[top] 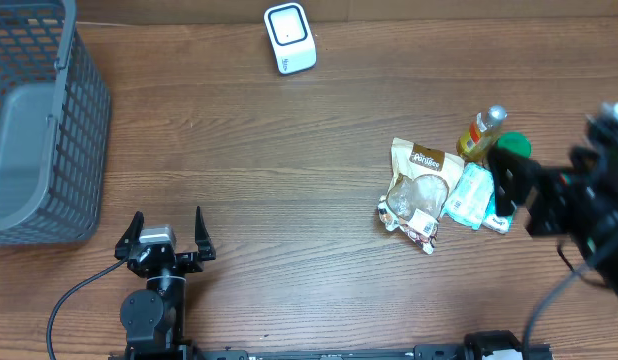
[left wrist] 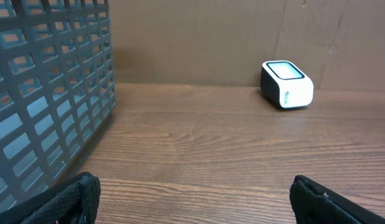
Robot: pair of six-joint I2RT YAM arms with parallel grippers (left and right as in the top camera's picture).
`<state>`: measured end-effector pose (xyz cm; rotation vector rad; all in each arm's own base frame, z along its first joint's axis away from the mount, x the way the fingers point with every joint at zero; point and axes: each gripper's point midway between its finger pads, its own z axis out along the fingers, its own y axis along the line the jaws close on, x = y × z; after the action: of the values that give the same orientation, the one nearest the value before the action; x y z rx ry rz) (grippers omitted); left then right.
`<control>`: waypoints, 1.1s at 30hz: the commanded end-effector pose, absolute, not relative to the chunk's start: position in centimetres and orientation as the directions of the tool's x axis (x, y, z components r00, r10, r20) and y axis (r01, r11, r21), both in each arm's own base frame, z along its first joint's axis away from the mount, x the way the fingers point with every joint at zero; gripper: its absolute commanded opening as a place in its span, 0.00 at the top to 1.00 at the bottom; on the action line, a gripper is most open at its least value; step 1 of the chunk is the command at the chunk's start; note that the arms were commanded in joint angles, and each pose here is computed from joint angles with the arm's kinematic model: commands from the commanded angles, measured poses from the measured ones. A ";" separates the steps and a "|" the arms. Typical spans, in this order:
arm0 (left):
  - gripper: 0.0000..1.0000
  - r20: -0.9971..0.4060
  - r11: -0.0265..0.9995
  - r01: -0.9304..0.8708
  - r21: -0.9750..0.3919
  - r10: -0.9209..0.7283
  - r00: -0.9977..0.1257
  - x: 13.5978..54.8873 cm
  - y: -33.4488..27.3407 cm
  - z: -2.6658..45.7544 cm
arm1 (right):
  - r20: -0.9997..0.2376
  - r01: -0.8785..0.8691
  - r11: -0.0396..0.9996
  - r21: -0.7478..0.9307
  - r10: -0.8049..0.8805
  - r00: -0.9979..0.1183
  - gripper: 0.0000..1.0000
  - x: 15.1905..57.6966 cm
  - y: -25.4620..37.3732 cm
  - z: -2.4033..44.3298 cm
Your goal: Scan the item barcode
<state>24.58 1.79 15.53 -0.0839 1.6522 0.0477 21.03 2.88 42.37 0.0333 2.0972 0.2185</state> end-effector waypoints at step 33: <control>0.01 -0.997 0.998 -0.070 -0.002 -0.007 -0.074 24.6 1.6 15.6 | -0.960 0.047 0.983 0.178 0.184 -0.213 0.00 8.8 1.1 33.7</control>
<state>24.58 1.79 15.54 -0.0836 1.6518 0.0474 8.50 0.88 35.11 0.1787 1.7966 0.1122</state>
